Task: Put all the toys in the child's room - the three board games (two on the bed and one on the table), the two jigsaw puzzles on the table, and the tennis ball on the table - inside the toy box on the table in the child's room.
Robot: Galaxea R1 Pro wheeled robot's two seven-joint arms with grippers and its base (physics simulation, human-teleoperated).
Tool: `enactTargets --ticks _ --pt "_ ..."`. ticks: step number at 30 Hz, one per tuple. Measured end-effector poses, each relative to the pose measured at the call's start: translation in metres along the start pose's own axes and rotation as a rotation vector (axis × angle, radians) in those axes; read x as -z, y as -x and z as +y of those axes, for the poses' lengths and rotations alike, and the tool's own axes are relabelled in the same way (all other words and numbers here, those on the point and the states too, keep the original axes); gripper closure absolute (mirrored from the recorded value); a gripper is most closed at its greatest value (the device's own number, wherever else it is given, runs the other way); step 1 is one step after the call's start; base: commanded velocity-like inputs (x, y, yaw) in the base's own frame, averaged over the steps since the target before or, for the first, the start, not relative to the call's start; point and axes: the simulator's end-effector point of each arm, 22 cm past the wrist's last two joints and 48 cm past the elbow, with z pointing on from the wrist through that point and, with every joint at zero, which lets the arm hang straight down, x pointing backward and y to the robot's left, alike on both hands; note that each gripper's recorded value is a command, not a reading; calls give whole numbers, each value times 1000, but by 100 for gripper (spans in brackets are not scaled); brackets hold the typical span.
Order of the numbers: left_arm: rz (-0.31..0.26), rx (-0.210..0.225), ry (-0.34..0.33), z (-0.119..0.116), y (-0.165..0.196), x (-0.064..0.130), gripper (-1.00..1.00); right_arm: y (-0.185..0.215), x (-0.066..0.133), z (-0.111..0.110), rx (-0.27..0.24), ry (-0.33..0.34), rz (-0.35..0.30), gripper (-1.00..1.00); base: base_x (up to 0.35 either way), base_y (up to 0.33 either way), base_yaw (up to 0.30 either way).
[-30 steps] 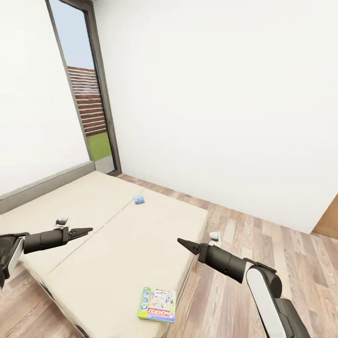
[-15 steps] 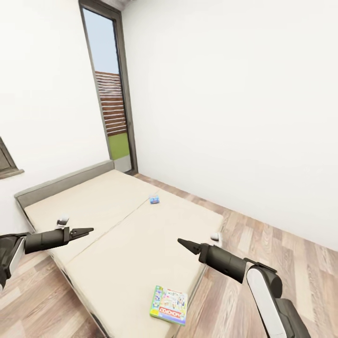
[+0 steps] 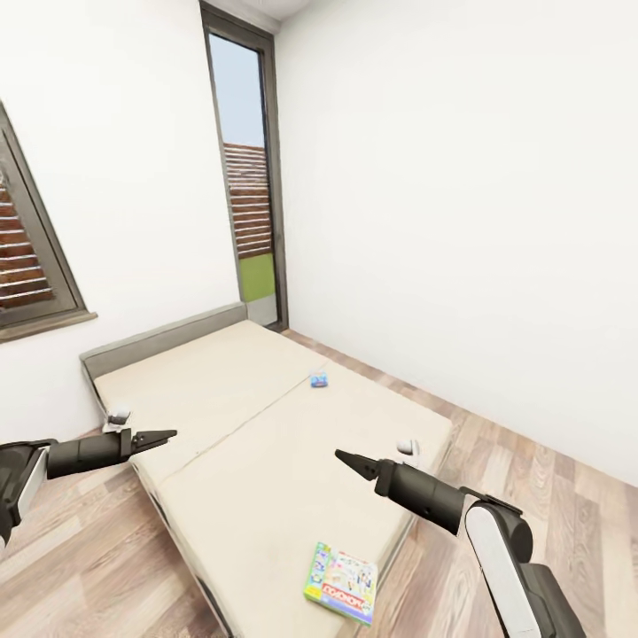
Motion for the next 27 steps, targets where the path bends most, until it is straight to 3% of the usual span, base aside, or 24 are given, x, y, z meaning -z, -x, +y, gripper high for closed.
enactTargets --ticks 15,27 --pt "-10 -15 -4 -7 5 4 -100 3 2 6 12 6 -5 -100 0 -128 228" --pt "-11 -18 -4 -8 6 4 -100 4 2 7 14 7 -7 -100 0 -208 36"
